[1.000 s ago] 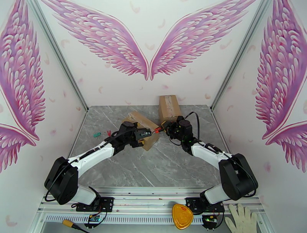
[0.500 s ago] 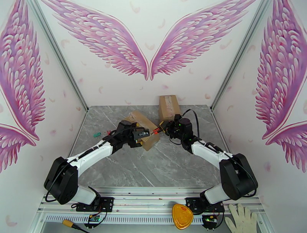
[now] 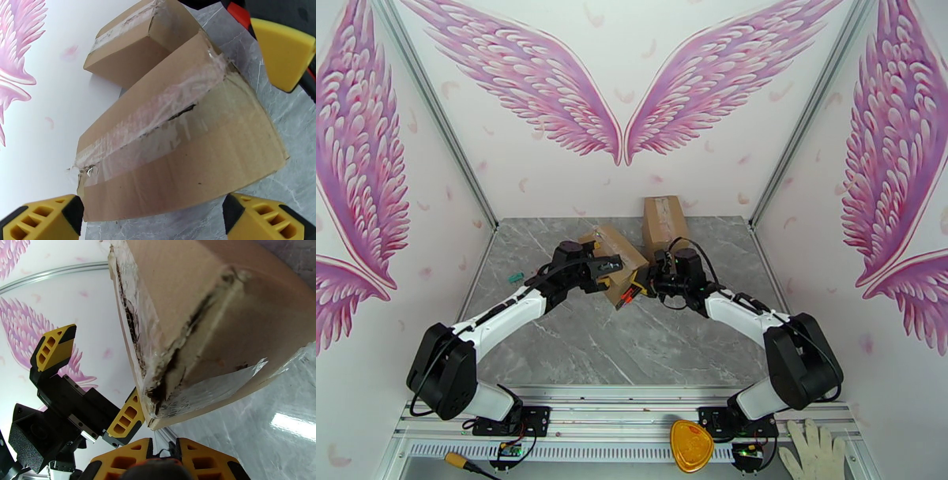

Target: Unpack the express box

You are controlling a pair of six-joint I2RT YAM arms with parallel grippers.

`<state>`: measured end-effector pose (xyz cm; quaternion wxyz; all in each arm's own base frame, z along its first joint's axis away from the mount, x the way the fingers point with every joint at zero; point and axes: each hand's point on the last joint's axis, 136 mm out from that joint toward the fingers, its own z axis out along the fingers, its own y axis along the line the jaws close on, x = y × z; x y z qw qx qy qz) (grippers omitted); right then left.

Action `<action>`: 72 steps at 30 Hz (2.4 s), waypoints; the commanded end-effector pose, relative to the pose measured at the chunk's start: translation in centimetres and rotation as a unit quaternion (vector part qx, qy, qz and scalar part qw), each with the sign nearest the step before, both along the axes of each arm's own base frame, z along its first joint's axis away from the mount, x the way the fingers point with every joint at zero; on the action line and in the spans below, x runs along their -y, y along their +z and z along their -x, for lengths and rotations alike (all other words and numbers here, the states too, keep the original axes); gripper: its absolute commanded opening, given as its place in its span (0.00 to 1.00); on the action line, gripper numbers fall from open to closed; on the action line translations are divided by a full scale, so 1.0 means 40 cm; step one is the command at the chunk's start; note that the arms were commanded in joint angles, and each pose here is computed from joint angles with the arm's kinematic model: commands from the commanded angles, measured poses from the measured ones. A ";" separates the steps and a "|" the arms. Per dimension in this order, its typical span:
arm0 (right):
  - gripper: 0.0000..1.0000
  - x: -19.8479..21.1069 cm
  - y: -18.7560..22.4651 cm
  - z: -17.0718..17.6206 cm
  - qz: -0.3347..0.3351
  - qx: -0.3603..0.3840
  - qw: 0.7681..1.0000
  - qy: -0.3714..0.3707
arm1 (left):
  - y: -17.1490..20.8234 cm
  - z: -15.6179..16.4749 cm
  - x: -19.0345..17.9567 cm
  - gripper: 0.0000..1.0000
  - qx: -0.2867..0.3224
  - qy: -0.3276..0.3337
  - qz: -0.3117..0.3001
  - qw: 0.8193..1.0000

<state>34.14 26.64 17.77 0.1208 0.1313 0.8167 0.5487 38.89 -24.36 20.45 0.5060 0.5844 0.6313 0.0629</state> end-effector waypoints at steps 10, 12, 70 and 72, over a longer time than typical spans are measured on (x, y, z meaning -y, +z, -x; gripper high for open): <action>0.00 0.093 0.083 -0.044 0.022 0.088 0.994 -0.060 | 0.066 0.009 -0.020 0.99 0.009 0.032 0.050 0.998; 0.00 0.136 0.082 -0.054 0.028 0.096 0.991 -0.087 | 0.080 0.009 -0.029 0.99 0.009 0.046 0.067 0.997; 0.26 0.402 -0.473 -0.083 0.101 -0.091 0.952 -0.273 | 0.109 0.056 0.235 0.92 -0.256 0.152 0.284 0.911; 0.37 0.410 -0.480 -0.074 0.115 -0.103 0.948 -0.277 | 0.108 0.052 0.229 0.93 -0.253 0.157 0.281 0.912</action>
